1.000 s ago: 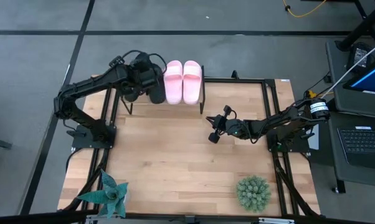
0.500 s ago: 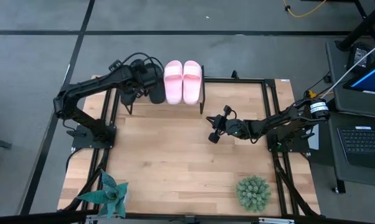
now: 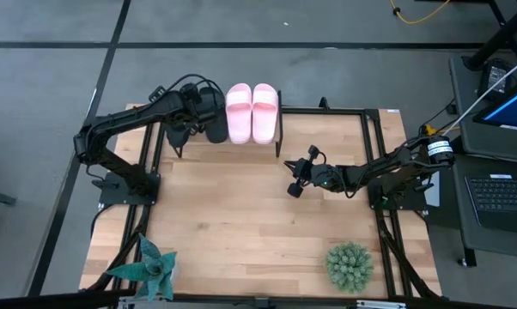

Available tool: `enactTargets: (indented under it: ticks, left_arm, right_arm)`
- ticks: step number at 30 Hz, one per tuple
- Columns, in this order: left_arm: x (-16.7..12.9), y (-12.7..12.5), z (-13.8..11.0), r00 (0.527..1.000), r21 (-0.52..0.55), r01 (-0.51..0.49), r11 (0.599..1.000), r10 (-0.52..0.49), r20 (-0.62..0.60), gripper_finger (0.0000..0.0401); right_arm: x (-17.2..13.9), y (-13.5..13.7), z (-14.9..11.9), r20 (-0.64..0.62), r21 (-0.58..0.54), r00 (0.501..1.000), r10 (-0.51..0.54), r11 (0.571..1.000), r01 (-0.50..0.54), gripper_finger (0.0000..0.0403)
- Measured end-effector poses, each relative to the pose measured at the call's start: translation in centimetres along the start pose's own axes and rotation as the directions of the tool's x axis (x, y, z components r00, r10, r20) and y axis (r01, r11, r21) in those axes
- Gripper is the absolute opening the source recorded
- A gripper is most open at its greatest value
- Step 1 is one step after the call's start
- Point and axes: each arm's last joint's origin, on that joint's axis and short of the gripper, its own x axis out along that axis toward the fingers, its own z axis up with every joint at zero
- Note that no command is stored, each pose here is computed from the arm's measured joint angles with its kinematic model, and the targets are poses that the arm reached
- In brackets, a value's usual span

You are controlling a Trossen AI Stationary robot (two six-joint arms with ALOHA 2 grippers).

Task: Pick and place slides into the shelf
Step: Put the black slide on the shelf

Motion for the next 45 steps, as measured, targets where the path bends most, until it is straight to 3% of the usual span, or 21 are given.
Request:
enactTargets:
  ticks: [10,31,45]
  left_arm:
    - [1.0,-1.0,0.6,0.999,-0.054,-0.022,0.998,0.02,-0.041,0.0]
    - [2.9,-2.9,1.6,0.992,0.003,-0.047,0.999,0.047,-0.119,0.0001]
    - [2.9,-2.9,1.6,0.992,0.128,-0.032,0.991,0.048,-0.118,0.0076]
  right_arm:
    - [0.0,0.0,0.0,0.0,0.0,1.0,0.001,1.0,-0.001,0.0023]
    - [0.0,0.0,0.0,0.0,0.0,1.0,0.001,1.0,-0.001,0.0023]
    - [0.0,0.0,0.0,0.0,0.0,1.0,0.001,1.0,-0.001,0.0023]
